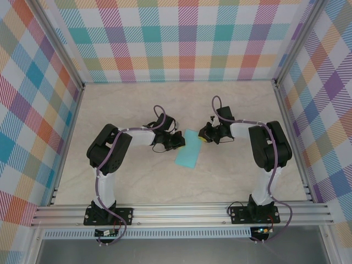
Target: Fold a paper plane with a square sheet of paper (pick it up from the middle)
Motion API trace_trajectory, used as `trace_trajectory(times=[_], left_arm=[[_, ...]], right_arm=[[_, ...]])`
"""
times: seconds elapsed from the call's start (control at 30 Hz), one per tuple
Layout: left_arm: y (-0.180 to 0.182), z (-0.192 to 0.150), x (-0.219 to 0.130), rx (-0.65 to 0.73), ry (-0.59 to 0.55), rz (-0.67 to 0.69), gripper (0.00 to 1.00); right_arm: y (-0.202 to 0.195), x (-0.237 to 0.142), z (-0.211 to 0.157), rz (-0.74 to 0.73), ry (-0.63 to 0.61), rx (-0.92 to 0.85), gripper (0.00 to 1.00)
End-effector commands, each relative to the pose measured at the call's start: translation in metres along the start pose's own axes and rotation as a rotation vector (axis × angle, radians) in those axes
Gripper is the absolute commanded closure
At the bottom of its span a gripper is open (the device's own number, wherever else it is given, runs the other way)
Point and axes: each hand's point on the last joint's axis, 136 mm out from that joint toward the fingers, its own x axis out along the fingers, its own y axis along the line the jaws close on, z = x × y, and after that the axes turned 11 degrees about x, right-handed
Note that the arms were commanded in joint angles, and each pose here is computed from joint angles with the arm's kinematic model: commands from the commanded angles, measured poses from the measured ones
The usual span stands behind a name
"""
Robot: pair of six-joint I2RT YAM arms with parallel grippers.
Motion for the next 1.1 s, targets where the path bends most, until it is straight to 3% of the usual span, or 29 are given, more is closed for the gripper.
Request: trace_trajectory(times=[0.0,0.23,0.6,1.07], left_arm=[[0.066,-0.067,0.019,-0.094,0.184,0.218,1.0],[0.067,-0.068,0.018,-0.094,0.186,0.221,1.0],[0.067,-0.068,0.018,-0.093,0.188,0.224,1.0],[0.066,-0.068,0.016,-0.089,0.183,0.225,1.0]], right_arm=[[-0.001,0.001,0.01,0.004,-0.006,0.006,0.91],[-0.028,0.017,0.005,-0.035,0.02,0.062,0.91],[0.016,-0.009,0.023,-0.001,-0.034,-0.016,0.9],[-0.032,0.015,0.016,-0.073,-0.01,0.075,0.91]])
